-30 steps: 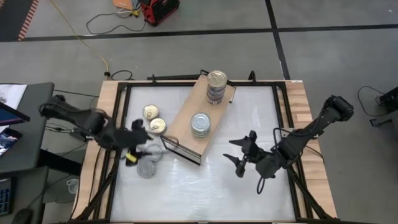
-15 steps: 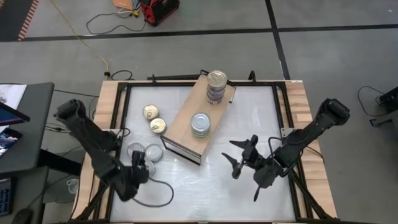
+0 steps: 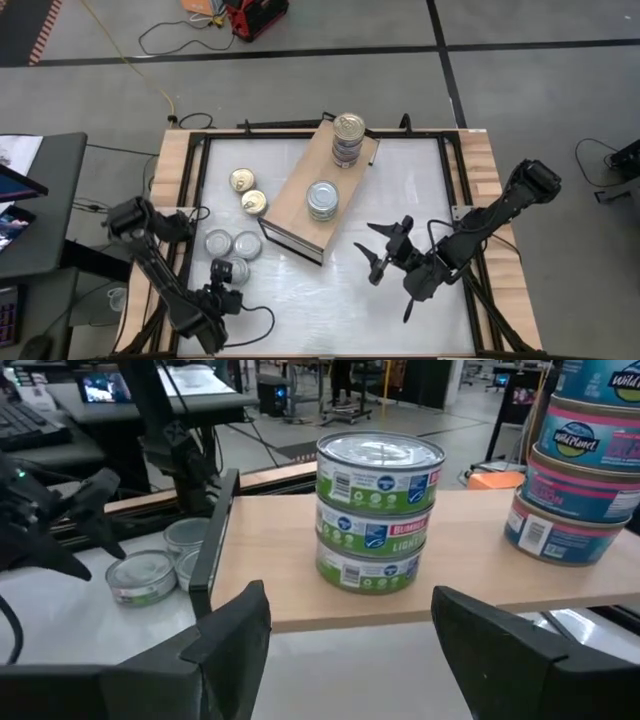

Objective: Stack canned seafood by type on shelf
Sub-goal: Stack the green tuna can on top of the other green tuna can

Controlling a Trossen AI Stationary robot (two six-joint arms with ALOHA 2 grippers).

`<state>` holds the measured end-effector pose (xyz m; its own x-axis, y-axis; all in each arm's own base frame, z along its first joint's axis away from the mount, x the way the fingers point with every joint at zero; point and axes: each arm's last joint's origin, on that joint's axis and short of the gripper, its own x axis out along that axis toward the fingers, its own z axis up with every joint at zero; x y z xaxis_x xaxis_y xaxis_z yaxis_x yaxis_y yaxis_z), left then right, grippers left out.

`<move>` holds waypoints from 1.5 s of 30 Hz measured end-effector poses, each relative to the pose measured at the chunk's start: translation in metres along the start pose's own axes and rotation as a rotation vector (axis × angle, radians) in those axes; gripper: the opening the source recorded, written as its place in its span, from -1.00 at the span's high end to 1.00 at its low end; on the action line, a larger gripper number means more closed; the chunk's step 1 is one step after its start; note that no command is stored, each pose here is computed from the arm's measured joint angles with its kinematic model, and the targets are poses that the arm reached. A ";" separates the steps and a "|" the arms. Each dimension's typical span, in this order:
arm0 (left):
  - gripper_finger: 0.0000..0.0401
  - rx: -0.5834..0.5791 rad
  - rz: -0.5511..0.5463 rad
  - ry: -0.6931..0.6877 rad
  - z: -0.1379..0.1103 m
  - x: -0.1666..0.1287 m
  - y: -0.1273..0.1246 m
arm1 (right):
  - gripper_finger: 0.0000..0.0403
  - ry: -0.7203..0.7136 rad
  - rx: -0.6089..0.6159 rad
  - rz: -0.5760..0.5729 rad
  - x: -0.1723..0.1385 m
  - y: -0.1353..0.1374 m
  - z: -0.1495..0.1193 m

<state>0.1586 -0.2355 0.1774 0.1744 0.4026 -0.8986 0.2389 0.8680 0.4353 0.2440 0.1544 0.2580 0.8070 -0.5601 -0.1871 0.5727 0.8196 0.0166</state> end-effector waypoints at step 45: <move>1.00 0.092 -0.043 -0.084 0.009 -0.018 -0.035 | -0.50 -0.019 0.023 -0.020 0.002 0.000 0.003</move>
<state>0.1557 -0.2754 0.1791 0.2403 0.3364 -0.9106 0.3339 0.8521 0.4029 0.2460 0.1526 0.2602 0.7979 -0.5786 -0.1691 0.5916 0.8054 0.0358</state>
